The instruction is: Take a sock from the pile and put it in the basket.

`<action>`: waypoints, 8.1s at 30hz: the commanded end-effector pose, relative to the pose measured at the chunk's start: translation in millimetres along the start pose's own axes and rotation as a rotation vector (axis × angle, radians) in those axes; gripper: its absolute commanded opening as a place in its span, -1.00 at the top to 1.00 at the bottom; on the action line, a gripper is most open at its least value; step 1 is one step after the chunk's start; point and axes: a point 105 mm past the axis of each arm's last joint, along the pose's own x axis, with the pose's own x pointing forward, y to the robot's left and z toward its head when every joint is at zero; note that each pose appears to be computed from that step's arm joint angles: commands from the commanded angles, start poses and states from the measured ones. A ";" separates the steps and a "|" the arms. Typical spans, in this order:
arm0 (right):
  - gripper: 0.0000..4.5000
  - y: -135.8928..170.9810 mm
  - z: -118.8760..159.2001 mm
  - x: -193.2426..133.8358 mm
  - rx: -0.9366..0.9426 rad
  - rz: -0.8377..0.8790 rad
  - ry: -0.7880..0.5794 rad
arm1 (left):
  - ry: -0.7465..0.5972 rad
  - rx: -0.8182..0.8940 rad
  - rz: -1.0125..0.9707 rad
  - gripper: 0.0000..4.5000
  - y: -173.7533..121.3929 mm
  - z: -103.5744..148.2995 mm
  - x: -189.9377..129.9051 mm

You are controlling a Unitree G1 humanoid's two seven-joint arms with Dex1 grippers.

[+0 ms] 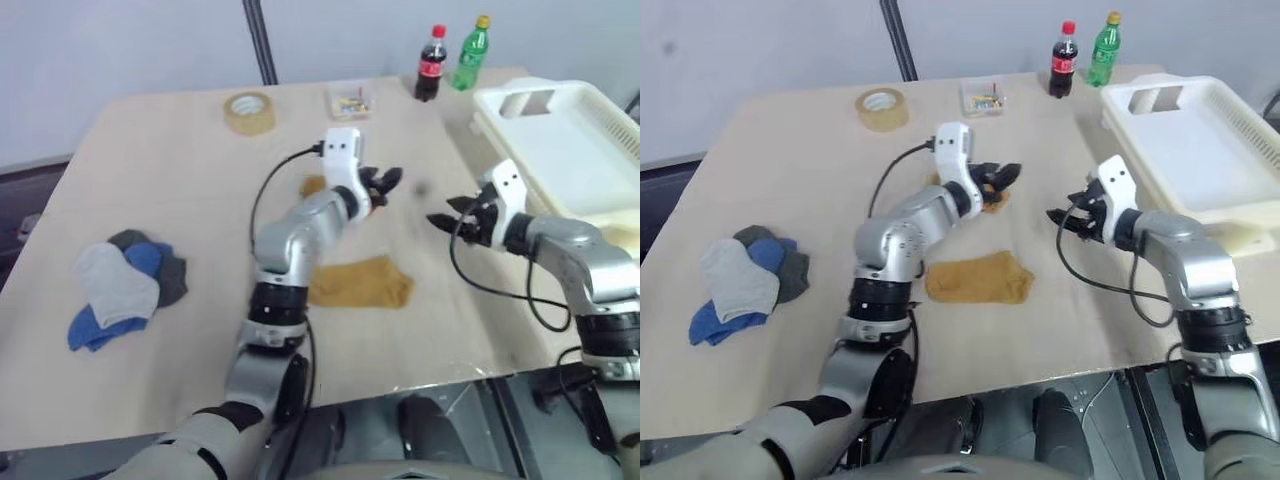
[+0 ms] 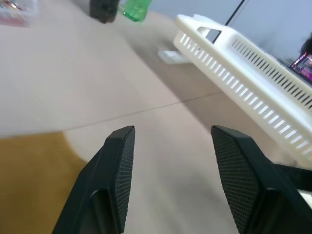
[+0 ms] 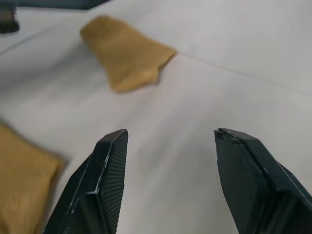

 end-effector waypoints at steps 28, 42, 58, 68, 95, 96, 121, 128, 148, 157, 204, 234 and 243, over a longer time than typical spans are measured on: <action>0.98 51.0 8.4 127.7 0.394 0.071 -0.044 | 0.178 0.045 0.036 -0.20 119.2 -45.3 -8.9; 1.00 36.0 -13.3 82.0 0.182 0.133 0.051 | 0.143 -0.031 0.105 -0.20 140.3 -27.4 -28.0; 1.00 40.6 -19.4 81.3 0.154 0.134 0.053 | 0.304 -0.036 -0.080 -0.20 110.8 -62.3 -25.0; 1.00 42.7 -16.7 79.8 0.140 0.147 0.044 | 0.322 -0.024 -0.023 0.98 114.9 -73.8 -22.5; 1.00 104.3 -28.0 -38.1 0.138 0.255 0.212 | -0.005 -0.295 -0.089 0.98 -9.3 -73.6 -182.0; 1.00 104.0 -30.4 -37.4 0.139 0.249 0.218 | 0.015 -0.300 -0.073 0.98 -7.0 -79.6 -181.4; -0.57 91.1 -1.9 -34.4 -0.293 0.359 -0.033 | 0.146 -0.302 0.068 -0.48 19.9 -136.2 -167.9; -0.57 108.9 -31.6 9.3 -0.411 0.369 0.007 | 0.125 -0.272 0.033 -0.48 18.0 -129.0 -171.9; -0.57 106.5 -66.3 21.2 -0.398 0.353 0.111 | 0.107 -0.545 -0.110 -0.48 37.3 -135.0 -129.1; -0.57 106.9 -63.0 19.9 -0.387 0.320 0.100 | 0.264 -0.693 -0.389 -0.48 5.3 -133.8 -140.8; -0.57 76.6 -1.4 -54.9 -0.264 0.258 0.066 | 0.170 -0.798 -0.690 -0.48 -42.3 -99.4 -93.8; -0.57 98.3 -87.8 -7.9 0.075 0.219 0.306 | -0.001 -0.095 -0.620 -0.48 -36.6 -85.2 -111.2; 0.15 107.6 -93.0 -1.0 0.093 0.304 0.319 | 0.056 0.343 -0.530 -0.50 -23.9 -103.4 -120.2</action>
